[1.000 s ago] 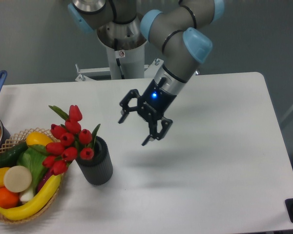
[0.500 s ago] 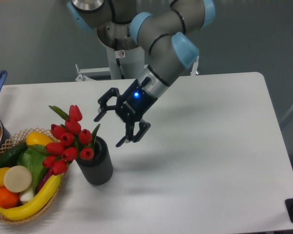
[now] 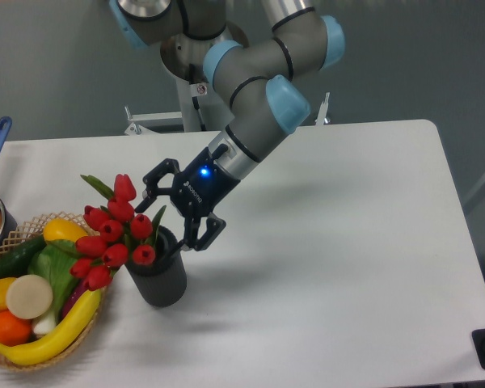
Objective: Pick up the flowers from the vase
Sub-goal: 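Lower the gripper around the tulip stems above the vase rim, then close the gripper on the tulip stems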
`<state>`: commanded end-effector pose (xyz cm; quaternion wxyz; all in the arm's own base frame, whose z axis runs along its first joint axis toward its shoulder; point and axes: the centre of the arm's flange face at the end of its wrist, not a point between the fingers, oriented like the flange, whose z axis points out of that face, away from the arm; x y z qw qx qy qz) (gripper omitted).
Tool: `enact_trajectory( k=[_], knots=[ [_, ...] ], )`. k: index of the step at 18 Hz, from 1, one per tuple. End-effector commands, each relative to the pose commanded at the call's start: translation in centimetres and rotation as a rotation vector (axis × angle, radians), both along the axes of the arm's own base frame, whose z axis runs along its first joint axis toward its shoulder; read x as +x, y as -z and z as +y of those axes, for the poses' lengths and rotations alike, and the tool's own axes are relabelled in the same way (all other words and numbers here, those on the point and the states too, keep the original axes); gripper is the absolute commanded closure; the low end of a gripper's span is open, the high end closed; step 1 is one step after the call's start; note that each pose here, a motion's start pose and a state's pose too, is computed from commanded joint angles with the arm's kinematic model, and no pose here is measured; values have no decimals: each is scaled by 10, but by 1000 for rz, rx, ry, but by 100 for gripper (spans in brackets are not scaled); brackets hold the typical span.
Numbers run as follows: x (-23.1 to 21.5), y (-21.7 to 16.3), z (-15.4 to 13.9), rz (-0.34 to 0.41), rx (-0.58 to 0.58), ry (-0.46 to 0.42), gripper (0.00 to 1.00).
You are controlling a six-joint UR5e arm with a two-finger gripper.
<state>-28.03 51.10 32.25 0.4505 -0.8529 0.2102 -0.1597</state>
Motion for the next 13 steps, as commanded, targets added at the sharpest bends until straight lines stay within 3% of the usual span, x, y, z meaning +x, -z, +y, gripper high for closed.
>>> enact_trajectory(
  k=[3, 4, 7, 8, 9, 13],
  knots=[
    [7, -1, 5, -17, 16, 15, 0],
    [6, -2, 5, -17, 18, 16, 8],
    [7, -3, 5, -16, 20, 16, 72],
    [7, -2, 5, -17, 20, 17, 88],
    [6, -3, 6, -12, 21, 16, 98],
    [-1, -9, 4, 0, 31, 6, 100]
  ],
)
